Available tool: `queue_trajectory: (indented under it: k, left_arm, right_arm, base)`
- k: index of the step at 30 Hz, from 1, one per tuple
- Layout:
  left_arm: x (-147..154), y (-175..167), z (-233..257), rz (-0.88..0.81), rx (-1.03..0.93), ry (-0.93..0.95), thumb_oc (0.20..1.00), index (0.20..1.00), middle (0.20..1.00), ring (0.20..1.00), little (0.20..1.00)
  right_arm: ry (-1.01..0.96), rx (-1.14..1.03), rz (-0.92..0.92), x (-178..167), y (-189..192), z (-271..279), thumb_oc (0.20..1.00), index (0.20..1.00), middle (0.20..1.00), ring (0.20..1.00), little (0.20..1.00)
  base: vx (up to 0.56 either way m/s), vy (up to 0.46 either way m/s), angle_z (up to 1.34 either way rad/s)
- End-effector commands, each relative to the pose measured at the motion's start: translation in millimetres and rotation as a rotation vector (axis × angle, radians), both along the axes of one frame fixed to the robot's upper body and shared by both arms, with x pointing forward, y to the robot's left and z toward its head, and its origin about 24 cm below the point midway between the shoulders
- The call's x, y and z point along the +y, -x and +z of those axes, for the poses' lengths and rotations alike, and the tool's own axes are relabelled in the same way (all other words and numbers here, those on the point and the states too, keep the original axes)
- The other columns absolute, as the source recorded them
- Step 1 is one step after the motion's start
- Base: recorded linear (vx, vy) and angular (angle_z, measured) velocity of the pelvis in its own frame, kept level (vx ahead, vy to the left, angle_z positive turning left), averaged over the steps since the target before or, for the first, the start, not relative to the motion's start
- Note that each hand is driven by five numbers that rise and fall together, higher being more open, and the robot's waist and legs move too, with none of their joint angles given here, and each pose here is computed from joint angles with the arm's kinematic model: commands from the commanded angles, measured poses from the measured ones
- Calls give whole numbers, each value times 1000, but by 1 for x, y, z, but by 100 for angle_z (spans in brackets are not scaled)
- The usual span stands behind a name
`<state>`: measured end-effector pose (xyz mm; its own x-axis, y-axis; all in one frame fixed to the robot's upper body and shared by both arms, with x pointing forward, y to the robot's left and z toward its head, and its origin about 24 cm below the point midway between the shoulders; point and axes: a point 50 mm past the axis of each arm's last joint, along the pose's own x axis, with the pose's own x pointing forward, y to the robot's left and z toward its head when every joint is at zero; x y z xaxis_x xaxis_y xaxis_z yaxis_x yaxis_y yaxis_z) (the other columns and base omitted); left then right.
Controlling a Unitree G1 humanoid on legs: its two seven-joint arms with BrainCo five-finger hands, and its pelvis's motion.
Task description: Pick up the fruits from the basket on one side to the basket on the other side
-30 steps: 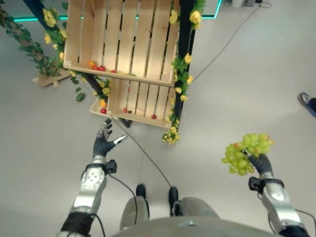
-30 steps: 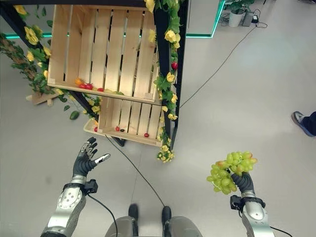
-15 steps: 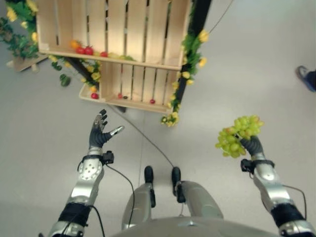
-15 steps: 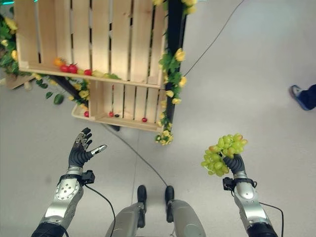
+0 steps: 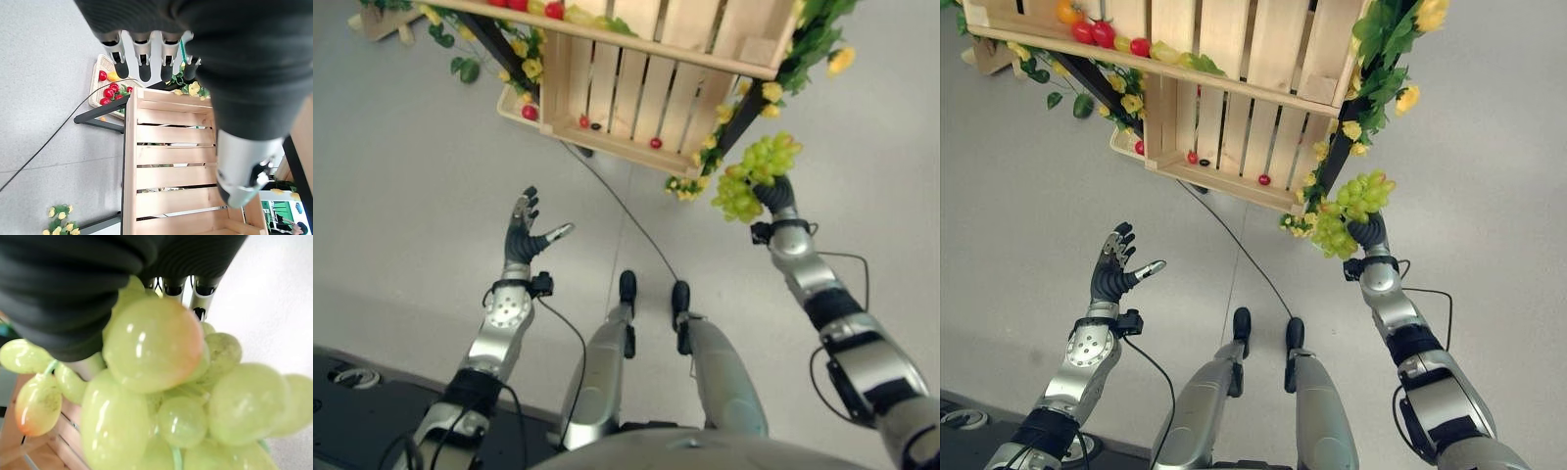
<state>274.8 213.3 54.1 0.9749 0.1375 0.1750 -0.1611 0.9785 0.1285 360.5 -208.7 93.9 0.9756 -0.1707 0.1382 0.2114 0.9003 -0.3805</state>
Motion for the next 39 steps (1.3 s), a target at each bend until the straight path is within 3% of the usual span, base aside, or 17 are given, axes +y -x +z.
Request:
queue_trajectory:
  k: [1, 17, 39]
  left_arm:
    - [3, 3, 14, 13, -88, 24, 1000, 1000, 1000, 1000, 1000]
    - [-2, 1, 18, -31, -97, 2, 1000, 1000, 1000, 1000, 1000]
    - [-1, -7, 23, -15, -99, -27, 1000, 1000, 1000, 1000, 1000]
  right_arm:
    - [62, -105, 16, 4, -4, 24, 200, 200, 200, 200, 200]
    - [83, -138, -19, 12, -39, 73, 200, 200, 200, 200, 200]
    - [44, -191, 186, 87, -47, 99, 200, 200, 200, 200, 200]
  base:
    - [0, 0, 0]
    - [-5, -1, 0]
    - [-2, -2, 1]
